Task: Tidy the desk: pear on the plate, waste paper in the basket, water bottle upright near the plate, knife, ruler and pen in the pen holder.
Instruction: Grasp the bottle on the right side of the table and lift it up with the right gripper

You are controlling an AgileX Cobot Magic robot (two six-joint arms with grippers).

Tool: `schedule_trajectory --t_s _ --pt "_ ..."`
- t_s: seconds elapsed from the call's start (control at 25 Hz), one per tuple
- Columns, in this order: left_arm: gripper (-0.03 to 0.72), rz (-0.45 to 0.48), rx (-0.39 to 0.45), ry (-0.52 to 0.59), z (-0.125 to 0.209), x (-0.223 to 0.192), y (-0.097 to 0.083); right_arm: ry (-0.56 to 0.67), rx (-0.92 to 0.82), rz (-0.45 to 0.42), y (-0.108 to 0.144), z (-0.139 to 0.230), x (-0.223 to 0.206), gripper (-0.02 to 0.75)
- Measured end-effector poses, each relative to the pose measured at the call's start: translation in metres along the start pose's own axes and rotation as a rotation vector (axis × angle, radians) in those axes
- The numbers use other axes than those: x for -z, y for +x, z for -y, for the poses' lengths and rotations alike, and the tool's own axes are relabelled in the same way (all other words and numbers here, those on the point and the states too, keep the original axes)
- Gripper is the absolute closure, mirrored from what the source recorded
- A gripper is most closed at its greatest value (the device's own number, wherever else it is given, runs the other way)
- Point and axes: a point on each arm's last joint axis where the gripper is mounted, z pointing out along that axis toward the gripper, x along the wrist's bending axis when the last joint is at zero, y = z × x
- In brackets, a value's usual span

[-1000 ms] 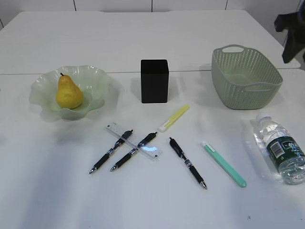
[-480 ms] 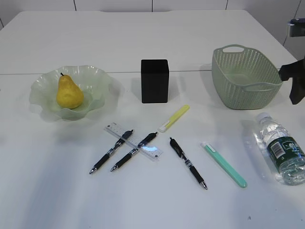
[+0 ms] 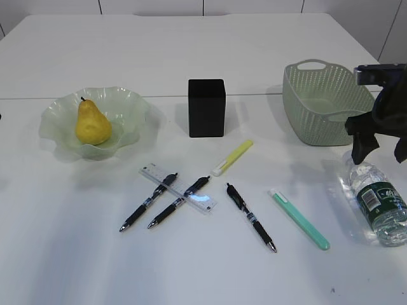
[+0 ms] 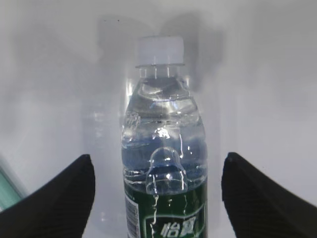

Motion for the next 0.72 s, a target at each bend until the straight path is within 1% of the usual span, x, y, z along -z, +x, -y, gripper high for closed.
schedule_trajectory --t_s 0.24,0.44,0.72 --pt "0.168 0.0 0.0 -0.004 0.0 0.0 0.0 0.028 -0.001 -0.006 0.002 -0.009 -0.025 0.142" --pt "0.168 0.0 0.0 -0.004 0.0 0.0 0.0 0.027 -0.003 -0.006 0.002 -0.025 -0.032 0.141" --pt "0.169 0.0 0.0 -0.004 0.0 0.0 0.0 0.106 -0.001 -0.007 0.003 -0.025 -0.05 0.143"
